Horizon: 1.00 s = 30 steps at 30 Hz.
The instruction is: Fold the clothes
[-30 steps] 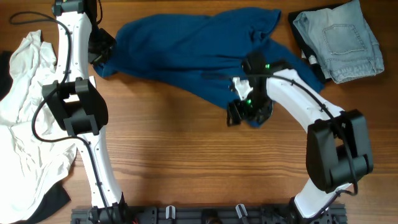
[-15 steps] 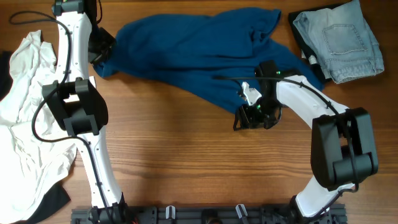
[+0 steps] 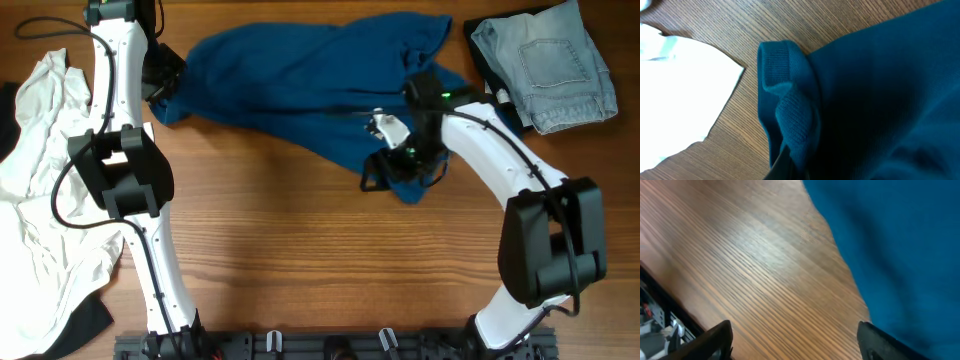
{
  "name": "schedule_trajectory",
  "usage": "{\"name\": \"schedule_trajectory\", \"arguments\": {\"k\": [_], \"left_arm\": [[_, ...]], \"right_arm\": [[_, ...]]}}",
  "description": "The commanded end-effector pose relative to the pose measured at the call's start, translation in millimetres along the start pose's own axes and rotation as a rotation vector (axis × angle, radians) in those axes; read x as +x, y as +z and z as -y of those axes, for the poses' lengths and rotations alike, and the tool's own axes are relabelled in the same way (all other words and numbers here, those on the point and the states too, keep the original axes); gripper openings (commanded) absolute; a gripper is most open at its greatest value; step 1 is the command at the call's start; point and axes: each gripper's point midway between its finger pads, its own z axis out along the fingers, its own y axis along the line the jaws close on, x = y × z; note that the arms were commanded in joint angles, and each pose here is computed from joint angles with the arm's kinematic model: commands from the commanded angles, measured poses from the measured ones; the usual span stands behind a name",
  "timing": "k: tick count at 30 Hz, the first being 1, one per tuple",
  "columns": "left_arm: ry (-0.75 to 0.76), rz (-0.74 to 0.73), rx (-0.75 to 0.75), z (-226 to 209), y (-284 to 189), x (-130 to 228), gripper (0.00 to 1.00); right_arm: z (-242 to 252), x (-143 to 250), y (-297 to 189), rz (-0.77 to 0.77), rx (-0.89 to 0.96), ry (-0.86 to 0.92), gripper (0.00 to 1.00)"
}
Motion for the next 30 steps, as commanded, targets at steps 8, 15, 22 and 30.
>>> {"name": "schedule_trajectory", "arguments": {"k": [8,15,22,30], "left_arm": [[0.009,0.036,0.037,1.6,-19.4,-4.8,0.04],[0.008,0.037,0.042,2.6,-19.5,-5.1,0.04],[0.009,0.037,0.042,2.6,-19.5,-5.2,0.04],[0.009,0.036,0.041,2.4,-19.5,-4.9,0.04]], "right_arm": [[88.1,21.5,-16.1,0.000,0.372,0.348,0.73],[86.5,25.8,-13.0,-0.014,0.375,0.368,0.77],[70.7,37.9,26.6,-0.114,0.348,0.317,0.83],[65.9,43.1,56.0,-0.185,0.311,0.310,0.67]]}}
